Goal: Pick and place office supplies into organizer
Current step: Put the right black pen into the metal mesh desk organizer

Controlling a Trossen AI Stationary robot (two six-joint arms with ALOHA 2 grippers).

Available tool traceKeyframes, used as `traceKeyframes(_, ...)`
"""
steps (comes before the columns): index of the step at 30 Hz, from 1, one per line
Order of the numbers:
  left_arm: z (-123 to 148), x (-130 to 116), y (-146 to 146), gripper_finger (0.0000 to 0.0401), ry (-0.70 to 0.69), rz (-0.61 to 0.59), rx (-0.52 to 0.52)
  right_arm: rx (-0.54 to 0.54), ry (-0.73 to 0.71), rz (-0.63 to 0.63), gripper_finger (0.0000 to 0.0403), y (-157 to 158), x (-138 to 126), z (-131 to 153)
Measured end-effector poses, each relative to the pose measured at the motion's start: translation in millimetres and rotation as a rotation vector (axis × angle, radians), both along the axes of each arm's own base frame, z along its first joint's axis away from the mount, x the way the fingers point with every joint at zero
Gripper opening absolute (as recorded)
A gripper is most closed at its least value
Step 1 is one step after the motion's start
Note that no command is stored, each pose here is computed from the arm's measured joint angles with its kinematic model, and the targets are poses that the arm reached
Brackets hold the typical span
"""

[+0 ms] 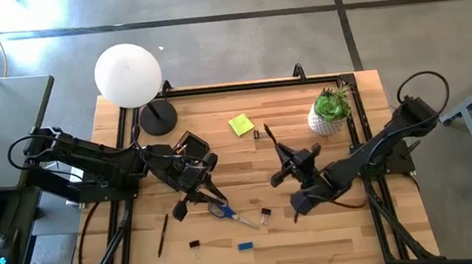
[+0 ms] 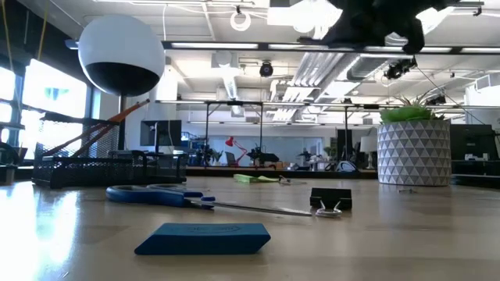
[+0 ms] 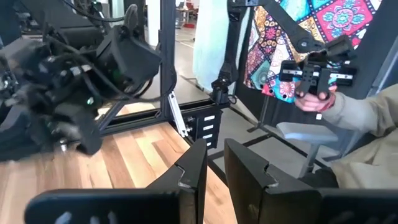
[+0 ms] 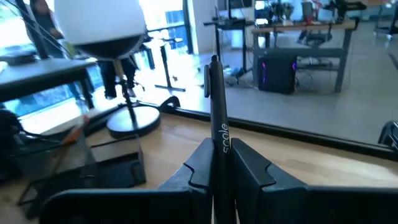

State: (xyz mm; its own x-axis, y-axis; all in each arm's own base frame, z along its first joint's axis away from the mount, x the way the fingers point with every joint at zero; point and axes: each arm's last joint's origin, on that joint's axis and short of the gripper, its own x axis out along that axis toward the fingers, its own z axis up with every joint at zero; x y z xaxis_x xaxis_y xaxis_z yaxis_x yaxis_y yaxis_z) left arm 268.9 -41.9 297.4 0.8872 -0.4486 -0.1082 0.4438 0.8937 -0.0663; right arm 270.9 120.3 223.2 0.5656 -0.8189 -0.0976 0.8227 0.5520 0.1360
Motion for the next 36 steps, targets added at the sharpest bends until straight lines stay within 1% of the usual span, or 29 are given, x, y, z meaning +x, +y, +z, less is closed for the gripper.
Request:
traceKeyframes(6, -0.2, 0.0, 0.3, 0.0046, 0.002, 0.008, 0.003, -0.006, -0.004, 0.030, 0.0023, 8.8, -5.7, 2.4)
traceKeyframes(9, -3.7, 0.5, 2.5, 0.0046, 0.023, 0.082, 0.048, -0.005, -0.004, 0.048, 0.0023, 13.4, -8.0, 2.4)
traceKeyframes(14, -10.2, 1.3, 12.8, 0.0046, 0.077, 0.244, 0.115, -0.012, -0.005, 0.072, 0.0021, 20.9, -12.1, 2.7)
traceKeyframes(21, -15.6, 1.5, 37.1, 0.0046, 0.144, 0.354, 0.093, -0.026, 0.004, 0.092, 0.0024, 26.7, -13.7, 4.2)
traceKeyframes(25, -26.5, -0.9, 51.7, 0.0046, 0.166, 0.420, 0.084, -0.025, 0.002, 0.092, 0.0021, 26.9, -13.5, 4.4)
traceKeyframes(30, -35.2, -4.4, 71.4, 0.0046, 0.185, 0.510, 0.055, -0.022, 0.014, 0.108, 0.0026, 27.9, -12.0, 5.6)
traceKeyframes(34, -39.3, -6.5, 79.8, 0.0046, 0.176, 0.555, 0.050, -0.025, 0.022, 0.122, 0.0023, 29.4, -9.4, 8.3)
traceKeyframes(36, -42.3, -7.8, 83.1, 0.0046, 0.172, 0.601, 0.057, -0.019, 0.030, 0.133, 0.0023, 28.4, -7.1, 9.3)
